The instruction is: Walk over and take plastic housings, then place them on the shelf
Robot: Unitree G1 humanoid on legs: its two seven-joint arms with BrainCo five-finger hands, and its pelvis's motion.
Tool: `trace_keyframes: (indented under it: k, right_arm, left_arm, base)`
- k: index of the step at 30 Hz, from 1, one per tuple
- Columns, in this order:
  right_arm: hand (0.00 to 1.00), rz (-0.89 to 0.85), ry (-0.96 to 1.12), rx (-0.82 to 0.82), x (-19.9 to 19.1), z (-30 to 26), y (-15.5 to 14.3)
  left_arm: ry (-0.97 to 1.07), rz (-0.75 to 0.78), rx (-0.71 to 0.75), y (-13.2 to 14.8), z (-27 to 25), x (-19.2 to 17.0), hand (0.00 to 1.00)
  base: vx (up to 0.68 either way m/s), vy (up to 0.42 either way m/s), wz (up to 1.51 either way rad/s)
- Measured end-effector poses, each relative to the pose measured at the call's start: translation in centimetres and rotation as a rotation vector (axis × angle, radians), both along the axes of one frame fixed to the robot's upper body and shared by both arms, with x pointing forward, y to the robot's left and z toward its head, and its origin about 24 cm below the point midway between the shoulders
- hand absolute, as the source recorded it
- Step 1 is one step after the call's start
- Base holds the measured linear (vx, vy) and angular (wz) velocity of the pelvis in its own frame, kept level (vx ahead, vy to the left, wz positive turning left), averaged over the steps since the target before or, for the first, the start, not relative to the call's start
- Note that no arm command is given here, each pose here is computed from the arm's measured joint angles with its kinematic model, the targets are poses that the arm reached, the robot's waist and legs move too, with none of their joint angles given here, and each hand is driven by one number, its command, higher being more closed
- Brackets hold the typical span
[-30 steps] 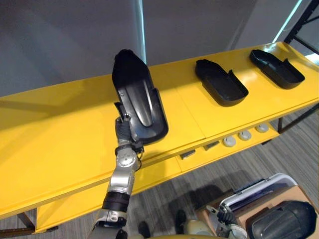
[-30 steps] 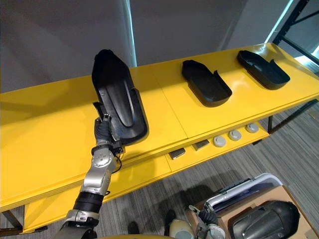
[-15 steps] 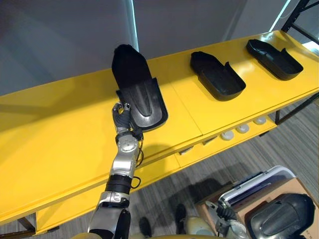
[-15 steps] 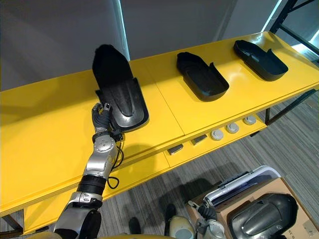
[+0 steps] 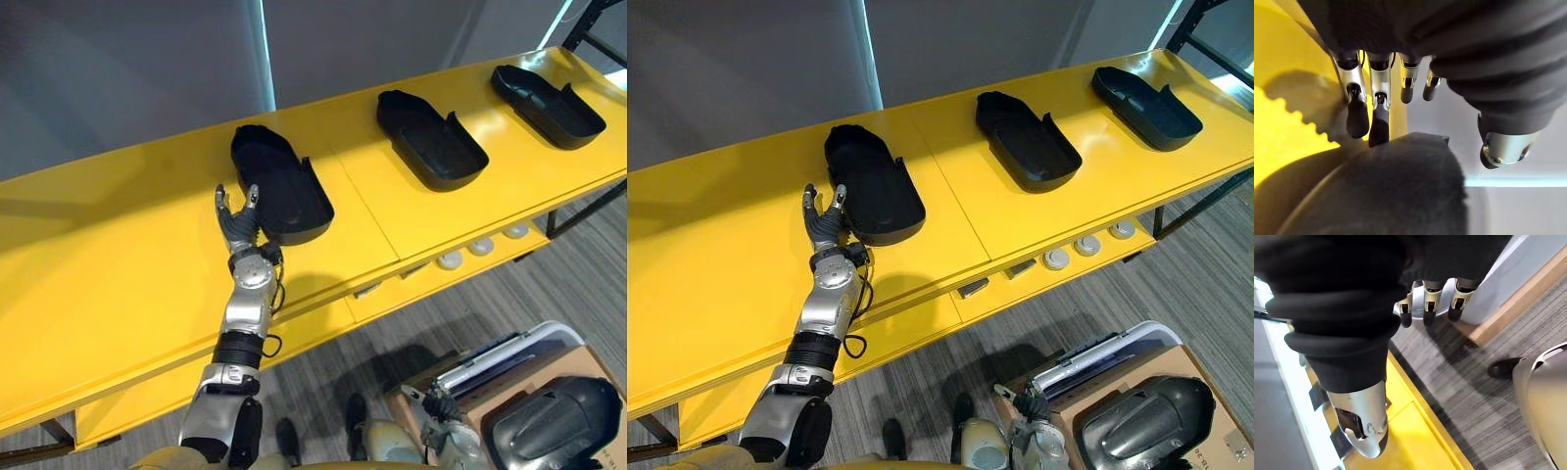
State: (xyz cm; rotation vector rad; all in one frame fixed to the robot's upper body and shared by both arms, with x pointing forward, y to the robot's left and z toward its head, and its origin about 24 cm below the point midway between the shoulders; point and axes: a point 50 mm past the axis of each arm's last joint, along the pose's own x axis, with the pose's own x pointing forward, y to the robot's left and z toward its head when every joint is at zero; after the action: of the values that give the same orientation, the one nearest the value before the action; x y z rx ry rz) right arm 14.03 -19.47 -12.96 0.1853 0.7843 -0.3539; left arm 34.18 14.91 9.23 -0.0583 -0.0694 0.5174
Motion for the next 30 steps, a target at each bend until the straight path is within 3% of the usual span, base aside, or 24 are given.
trace_keyframes:
  k: [5,11,16,19,20,25,30]
  right_arm:
    - [0.0,-0.005,0.002,-0.001,-0.3,-0.1,-0.1]
    - [0.0,-0.013,0.014,0.0,-0.7,-0.4,-0.2]
    - [0.0,-0.009,0.054,0.024,-1.9,-1.1,0.0]
    - [0.0,0.005,0.051,0.039,-2.0,-1.1,0.1]
    - [0.0,0.008,0.049,0.039,-2.0,-1.1,0.2]
    - [0.0,0.022,0.047,0.04,-1.9,-1.1,0.4]
    - [0.0,0.024,0.045,0.039,-1.8,-1.1,0.4]
  left_arm:
    - [-0.048,0.003,0.006,-0.5,0.7,-0.8,0.0]
    - [-0.155,0.04,0.085,0.8,1.9,-3.8,0.0]
    - [-0.225,-0.022,0.202,0.8,2.6,-6.7,0.0]
    - [-0.252,-0.159,0.29,-0.8,2.6,-8.4,0.0]
    - [-0.261,-0.205,0.302,-1.3,2.5,-8.8,1.0]
    - [-0.263,-0.405,0.385,-3.8,1.9,-9.8,1.0]
    - [-0.26,-0.493,0.434,-4.8,1.7,-10.0,1.0]
  base:
    - [0.0,0.003,0.13]
    - [0.0,0.004,0.06]
    - [0.01,0.004,0.14]
    - [0.01,0.003,0.07]
    - [0.01,0.006,0.05]
    - [0.0,0.0,0.0]
    - [0.01,-0.007,-0.06]
